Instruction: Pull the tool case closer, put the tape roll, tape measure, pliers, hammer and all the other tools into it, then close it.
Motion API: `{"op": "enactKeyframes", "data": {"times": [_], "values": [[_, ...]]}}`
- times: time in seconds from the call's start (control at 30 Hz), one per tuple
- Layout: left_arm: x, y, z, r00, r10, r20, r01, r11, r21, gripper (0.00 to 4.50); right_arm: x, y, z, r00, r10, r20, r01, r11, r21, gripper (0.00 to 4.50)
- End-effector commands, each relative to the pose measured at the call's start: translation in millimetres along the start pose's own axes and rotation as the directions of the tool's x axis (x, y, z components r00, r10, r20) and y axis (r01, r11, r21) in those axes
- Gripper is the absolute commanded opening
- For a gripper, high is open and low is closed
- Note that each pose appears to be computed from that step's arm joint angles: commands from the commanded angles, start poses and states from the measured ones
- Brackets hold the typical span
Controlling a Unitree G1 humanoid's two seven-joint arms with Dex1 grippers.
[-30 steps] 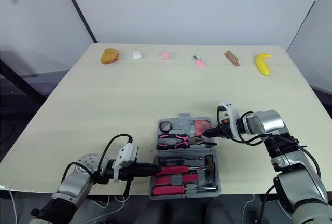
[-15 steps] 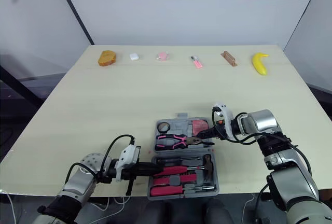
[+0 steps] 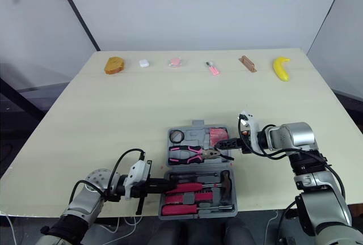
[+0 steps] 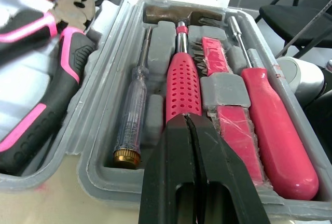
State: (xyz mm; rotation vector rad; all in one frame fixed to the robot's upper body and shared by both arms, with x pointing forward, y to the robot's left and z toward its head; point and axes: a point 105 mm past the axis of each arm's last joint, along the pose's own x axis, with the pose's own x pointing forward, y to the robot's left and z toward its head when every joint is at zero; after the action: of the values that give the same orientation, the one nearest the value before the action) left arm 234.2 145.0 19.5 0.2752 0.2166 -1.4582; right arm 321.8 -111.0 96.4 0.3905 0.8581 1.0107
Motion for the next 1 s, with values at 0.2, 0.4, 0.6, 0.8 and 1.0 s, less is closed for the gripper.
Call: {"op": "enactKeyframes", "data": {"times": [0.2, 0.4, 0.6, 0.8, 1.0], "values": [[-17.8, -10.9, -25.6, 0.997, 0.037, -0.073, -0.044, 0.994, -0.102, 0.05, -15.7, 37.0, 16.8, 0.988, 0.127, 0.087, -0.121, 0.990, -0.068, 4.50], [-56.7, -18.1, -9.1, 0.993, 0.114, -0.017, -0.115, 0.974, -0.196, 0.05, -34.7, 60.8, 12.4, 0.981, 0.173, 0.088, -0.163, 0.980, -0.110, 4.50], [-116.0, -18.1, 18.5, 0.973, 0.230, -0.020, -0.226, 0.930, -0.289, 0.05, -51.6, 85.8, -20.5, 0.972, 0.237, 0.014, -0.232, 0.962, -0.145, 4.50], [-112.8, 6.6, 52.4, 0.914, 0.392, 0.104, -0.347, 0.889, -0.299, 0.05, -60.6, 101.1, -47.5, 0.978, 0.207, 0.005, -0.199, 0.947, -0.252, 4.50], [-76.0, 25.1, 79.5, 0.864, 0.458, 0.210, -0.378, 0.865, -0.330, 0.05, -70.5, 117.1, -13.9, 0.896, 0.265, 0.355, -0.034, 0.840, -0.542, 4.50]]}}
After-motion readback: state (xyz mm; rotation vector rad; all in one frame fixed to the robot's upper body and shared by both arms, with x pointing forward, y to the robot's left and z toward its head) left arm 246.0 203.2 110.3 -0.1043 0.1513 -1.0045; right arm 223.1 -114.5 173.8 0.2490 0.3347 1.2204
